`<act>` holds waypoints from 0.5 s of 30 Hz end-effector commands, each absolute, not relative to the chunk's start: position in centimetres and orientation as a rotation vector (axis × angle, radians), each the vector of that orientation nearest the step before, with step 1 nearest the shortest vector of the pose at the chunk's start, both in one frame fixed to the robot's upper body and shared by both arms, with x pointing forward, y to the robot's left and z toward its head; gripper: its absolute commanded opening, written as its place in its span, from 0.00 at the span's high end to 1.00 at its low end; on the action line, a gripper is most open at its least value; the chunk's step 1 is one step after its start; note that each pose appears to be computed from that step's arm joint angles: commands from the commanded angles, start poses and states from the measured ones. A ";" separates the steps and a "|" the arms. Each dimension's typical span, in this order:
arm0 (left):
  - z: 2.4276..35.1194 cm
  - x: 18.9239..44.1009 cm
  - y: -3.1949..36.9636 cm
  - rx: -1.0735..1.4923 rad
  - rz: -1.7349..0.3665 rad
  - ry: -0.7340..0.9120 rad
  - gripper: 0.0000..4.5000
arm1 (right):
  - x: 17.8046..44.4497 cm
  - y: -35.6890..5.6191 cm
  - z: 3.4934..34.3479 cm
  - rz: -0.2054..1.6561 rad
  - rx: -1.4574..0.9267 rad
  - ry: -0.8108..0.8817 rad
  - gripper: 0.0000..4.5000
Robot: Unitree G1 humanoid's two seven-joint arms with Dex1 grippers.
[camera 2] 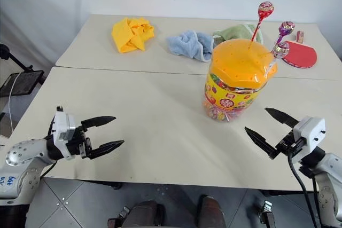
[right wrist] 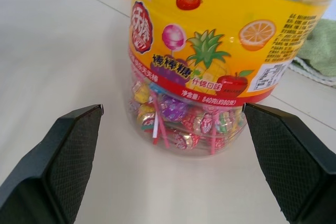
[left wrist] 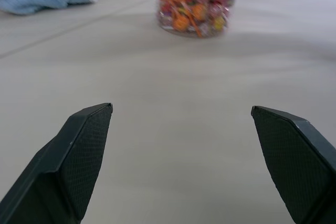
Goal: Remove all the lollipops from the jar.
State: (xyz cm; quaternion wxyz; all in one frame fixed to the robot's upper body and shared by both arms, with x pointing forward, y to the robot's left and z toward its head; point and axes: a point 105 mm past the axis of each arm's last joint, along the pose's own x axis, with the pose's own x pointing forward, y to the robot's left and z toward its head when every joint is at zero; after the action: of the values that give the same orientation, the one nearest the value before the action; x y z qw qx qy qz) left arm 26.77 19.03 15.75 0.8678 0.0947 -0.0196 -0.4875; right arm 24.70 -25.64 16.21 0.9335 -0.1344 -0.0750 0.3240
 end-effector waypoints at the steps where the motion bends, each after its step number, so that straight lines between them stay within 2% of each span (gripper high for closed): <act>1: 16.3 26.8 18.5 0.191 -1.055 -0.067 0.00 | 24.1 -25.9 16.8 0.668 -0.315 -0.159 0.01; 8: 19.6 27.3 16.9 -0.058 -1.192 -0.141 0.00 | 22.1 -26.5 19.0 0.596 -0.246 -0.256 0.01; 9: 20.6 27.8 16.6 -0.088 -1.224 -0.171 0.00 | 21.4 -26.3 19.6 0.592 -0.254 -0.296 0.01; 12: 26.1 30.1 12.7 -0.198 -1.401 -0.343 0.00 | 18.0 -27.5 24.0 0.381 -0.173 -0.557 0.01; 15: 28.0 31.2 10.8 -0.223 -1.462 -0.392 0.00 | 16.9 -26.8 25.7 0.348 -0.105 -0.629 0.01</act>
State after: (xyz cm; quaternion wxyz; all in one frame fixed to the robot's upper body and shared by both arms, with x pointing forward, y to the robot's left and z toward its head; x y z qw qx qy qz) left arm 31.01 11.00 28.40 0.7279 -0.0877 -0.1828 -0.6551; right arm 17.97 -27.03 24.09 0.9421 -0.0561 -0.2761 0.1816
